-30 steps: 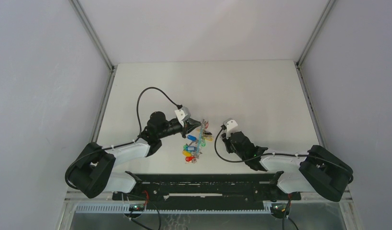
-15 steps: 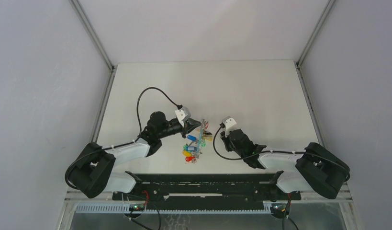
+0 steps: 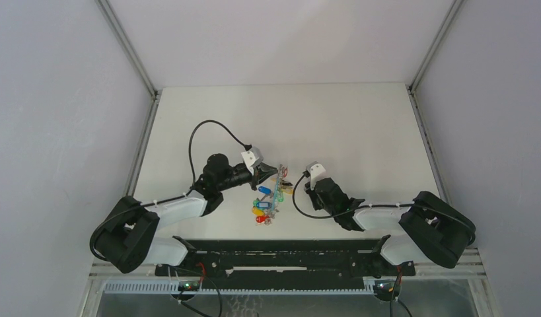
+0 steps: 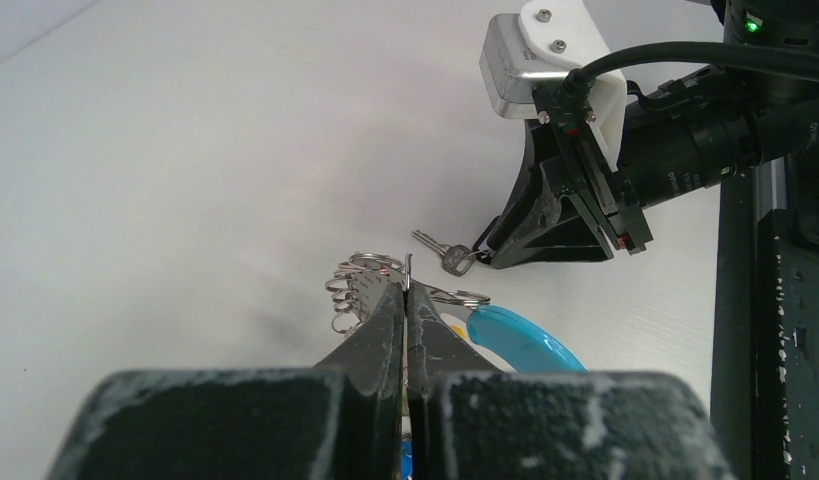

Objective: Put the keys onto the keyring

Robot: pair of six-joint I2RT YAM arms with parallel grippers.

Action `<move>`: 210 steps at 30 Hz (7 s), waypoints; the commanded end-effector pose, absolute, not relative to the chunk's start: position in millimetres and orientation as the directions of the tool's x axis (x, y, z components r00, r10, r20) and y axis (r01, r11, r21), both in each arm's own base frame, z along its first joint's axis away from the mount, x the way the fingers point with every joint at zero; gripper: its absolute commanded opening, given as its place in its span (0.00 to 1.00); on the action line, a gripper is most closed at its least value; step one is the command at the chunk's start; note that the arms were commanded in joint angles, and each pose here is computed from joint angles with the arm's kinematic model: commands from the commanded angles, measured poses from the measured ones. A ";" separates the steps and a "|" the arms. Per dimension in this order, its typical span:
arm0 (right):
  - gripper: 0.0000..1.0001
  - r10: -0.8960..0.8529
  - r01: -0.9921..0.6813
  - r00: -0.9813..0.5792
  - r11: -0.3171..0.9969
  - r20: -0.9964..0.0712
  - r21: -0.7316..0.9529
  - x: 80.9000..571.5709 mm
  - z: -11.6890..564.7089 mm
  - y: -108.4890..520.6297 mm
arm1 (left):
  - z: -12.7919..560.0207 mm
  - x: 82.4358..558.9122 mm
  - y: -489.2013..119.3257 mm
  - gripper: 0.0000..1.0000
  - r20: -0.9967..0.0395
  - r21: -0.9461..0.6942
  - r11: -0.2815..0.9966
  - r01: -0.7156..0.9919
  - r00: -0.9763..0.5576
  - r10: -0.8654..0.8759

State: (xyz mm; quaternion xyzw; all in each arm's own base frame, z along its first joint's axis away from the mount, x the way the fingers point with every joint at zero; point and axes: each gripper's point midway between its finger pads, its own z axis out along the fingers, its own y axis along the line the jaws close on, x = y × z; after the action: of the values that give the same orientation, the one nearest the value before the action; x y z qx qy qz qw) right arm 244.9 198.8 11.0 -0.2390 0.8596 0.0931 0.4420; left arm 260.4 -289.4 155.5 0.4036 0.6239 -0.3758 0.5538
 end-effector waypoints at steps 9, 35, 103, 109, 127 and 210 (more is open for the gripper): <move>0.19 -0.262 -0.480 -0.424 0.877 -0.867 -0.030 264.3 41.7 212.6 | 187.7 265.8 -297.6 0.00 -0.999 0.038 0.375 0.926 0.022 0.046; 0.17 -0.272 -0.478 -0.436 0.878 -0.858 -0.036 270.9 37.7 212.7 | 187.1 265.8 -297.4 0.00 -0.999 0.038 0.375 0.926 0.022 0.047; 0.00 -0.447 -0.940 0.199 0.165 -0.872 -0.299 237.5 180.0 272.1 | 175.4 235.1 -303.8 0.00 -0.992 0.117 0.146 0.982 0.122 -0.023; 0.00 -0.459 -0.925 0.209 0.194 -0.863 -0.327 243.8 181.2 275.2 | 173.4 237.3 -304.1 0.00 -0.993 0.113 0.148 0.983 0.117 -0.020; 0.00 -0.503 -0.869 0.257 0.254 -0.825 -0.425 256.6 184.4 282.3 | 172.3 235.9 -304.7 0.00 -0.993 0.109 0.137 0.985 0.113 -0.018; 0.00 -0.501 -0.904 0.282 0.148 -0.818 -0.402 238.3 177.4 287.7 | 166.7 232.6 -305.6 0.00 -0.996 0.093 0.085 0.992 0.092 0.009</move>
State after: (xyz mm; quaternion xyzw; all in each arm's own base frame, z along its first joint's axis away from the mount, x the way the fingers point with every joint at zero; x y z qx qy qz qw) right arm 231.2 278.8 152.0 -0.6272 0.5824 0.1961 0.4785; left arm 231.1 -302.8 153.7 0.4901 0.5250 -0.4533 0.5279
